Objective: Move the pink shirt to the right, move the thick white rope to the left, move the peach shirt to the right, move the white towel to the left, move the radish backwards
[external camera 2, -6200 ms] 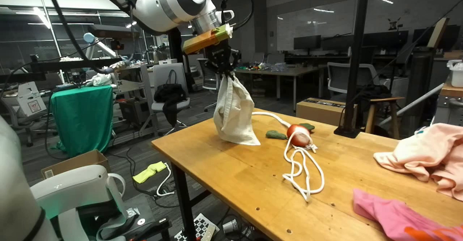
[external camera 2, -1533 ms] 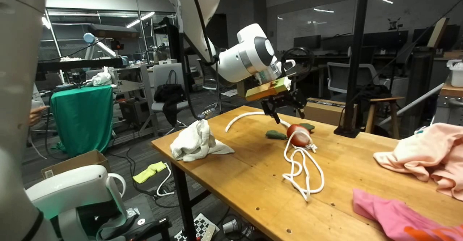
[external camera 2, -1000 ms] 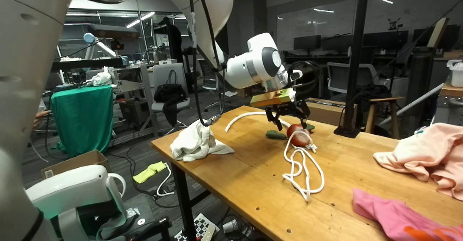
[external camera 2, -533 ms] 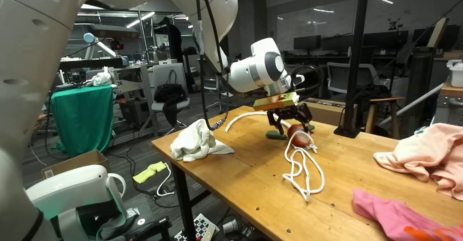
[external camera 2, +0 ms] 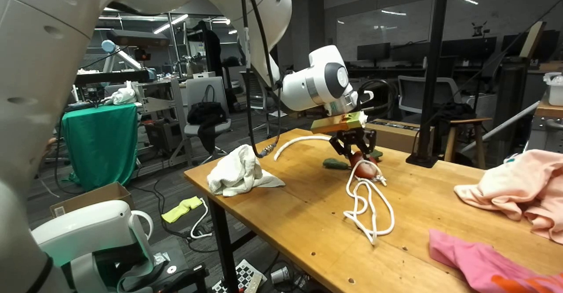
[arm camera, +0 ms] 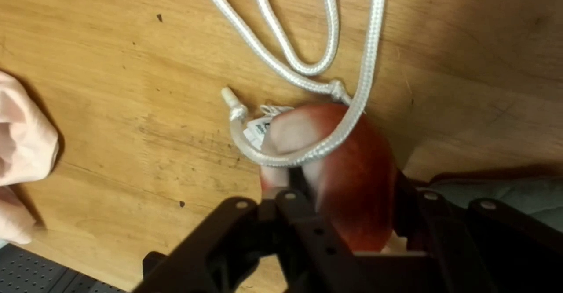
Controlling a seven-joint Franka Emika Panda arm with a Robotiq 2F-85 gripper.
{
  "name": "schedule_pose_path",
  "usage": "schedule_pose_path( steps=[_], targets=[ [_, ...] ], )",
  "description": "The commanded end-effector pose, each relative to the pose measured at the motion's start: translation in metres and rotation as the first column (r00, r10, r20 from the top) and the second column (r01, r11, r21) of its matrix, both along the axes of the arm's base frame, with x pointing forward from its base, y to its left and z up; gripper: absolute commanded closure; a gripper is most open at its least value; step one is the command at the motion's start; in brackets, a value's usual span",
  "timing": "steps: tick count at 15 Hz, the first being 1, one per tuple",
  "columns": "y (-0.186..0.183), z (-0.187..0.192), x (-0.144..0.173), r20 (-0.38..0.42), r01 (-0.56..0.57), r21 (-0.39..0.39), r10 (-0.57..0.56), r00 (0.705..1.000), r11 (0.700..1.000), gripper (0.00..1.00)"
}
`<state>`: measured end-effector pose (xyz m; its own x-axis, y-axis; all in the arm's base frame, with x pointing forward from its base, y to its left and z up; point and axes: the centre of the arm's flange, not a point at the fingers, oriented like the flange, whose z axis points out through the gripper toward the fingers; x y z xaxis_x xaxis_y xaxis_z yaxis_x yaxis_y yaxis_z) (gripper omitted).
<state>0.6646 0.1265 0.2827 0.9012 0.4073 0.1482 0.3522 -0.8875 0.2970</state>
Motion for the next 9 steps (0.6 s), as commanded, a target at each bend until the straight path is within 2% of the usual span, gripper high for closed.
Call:
schedule_pose_path(
  steps=[1, 2, 4, 5, 9],
  targets=[
    [0.003, 0.005, 0.012, -0.013, 0.006, 0.028, -0.006, 1.0, 1.0, 0.86],
    [0.003, 0.005, 0.013, -0.018, 0.012, 0.039, -0.011, 1.0, 0.999, 0.92],
    [0.005, 0.007, 0.012, -0.025, 0.02, 0.059, -0.018, 1.0, 0.998, 0.95],
    [0.007, 0.007, 0.011, -0.031, 0.023, 0.071, -0.021, 0.999, 0.997, 0.92],
    [0.02, 0.007, 0.006, -0.05, 0.031, 0.114, -0.025, 0.998, 0.993, 0.92]
  ],
)
